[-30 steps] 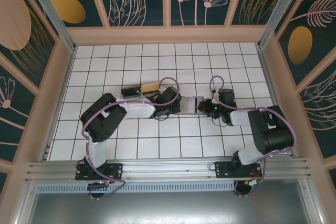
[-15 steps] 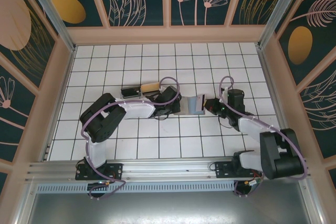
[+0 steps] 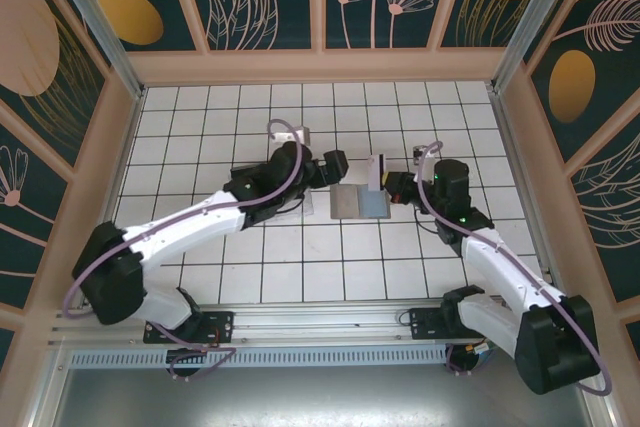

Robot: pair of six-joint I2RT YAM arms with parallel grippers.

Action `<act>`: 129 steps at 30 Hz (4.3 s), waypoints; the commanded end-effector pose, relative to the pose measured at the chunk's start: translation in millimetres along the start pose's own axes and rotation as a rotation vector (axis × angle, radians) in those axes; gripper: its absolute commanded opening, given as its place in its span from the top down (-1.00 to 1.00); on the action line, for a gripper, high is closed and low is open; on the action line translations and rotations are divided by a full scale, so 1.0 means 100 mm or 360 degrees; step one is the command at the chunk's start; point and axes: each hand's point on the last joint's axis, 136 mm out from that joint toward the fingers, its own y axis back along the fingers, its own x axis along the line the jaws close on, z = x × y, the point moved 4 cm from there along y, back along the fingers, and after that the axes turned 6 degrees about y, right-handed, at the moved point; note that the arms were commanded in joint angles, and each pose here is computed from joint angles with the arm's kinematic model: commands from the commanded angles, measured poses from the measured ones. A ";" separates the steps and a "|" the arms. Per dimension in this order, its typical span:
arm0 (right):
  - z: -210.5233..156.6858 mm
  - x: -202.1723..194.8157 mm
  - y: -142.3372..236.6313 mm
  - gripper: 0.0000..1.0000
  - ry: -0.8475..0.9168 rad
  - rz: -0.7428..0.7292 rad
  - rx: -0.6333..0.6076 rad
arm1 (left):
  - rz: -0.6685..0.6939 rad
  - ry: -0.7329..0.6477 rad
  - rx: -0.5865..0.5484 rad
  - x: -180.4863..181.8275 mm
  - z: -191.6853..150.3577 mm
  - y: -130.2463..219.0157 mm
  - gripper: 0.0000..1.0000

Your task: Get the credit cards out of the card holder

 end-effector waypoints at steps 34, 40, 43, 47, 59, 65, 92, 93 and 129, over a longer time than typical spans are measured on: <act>-0.81 1.64 -1.16 1.00 0.2518 0.0285 0.0678 | 0.0324 0.0094 -0.0676 1.40 0.19 1.54 -0.97; -0.72 1.59 -1.19 1.00 0.2659 0.0250 0.0580 | 0.0326 0.0092 -0.0670 1.41 0.17 1.52 -0.97; -0.68 1.57 -1.23 1.00 0.2743 0.0219 0.0564 | 0.0321 0.0092 -0.0672 1.40 0.17 1.52 -0.97; -0.63 1.59 -1.26 1.00 0.2783 0.0215 0.0566 | 0.0309 0.0094 -0.0671 1.41 0.16 1.53 -0.97; -0.72 1.50 -1.45 1.00 0.2785 0.0202 0.0617 | 0.0298 0.0091 -0.0662 1.42 0.15 1.56 -0.97; -0.75 1.48 -1.54 1.00 0.2764 0.0197 0.0642 | 0.0309 0.0090 -0.0657 1.44 0.15 1.56 -0.97; -0.89 1.30 -1.72 0.55 0.2619 0.0099 0.0734 | 0.0329 0.0082 -0.0637 1.47 0.11 1.51 -0.97; -0.89 1.29 -1.72 0.52 0.2620 0.0091 0.0739 | 0.0328 0.0079 -0.0631 1.47 0.10 1.51 -0.97; -0.46 1.27 -1.58 0.21 0.2304 -0.0171 0.0512 | 0.0338 0.0051 -0.0594 1.45 0.07 1.42 -0.97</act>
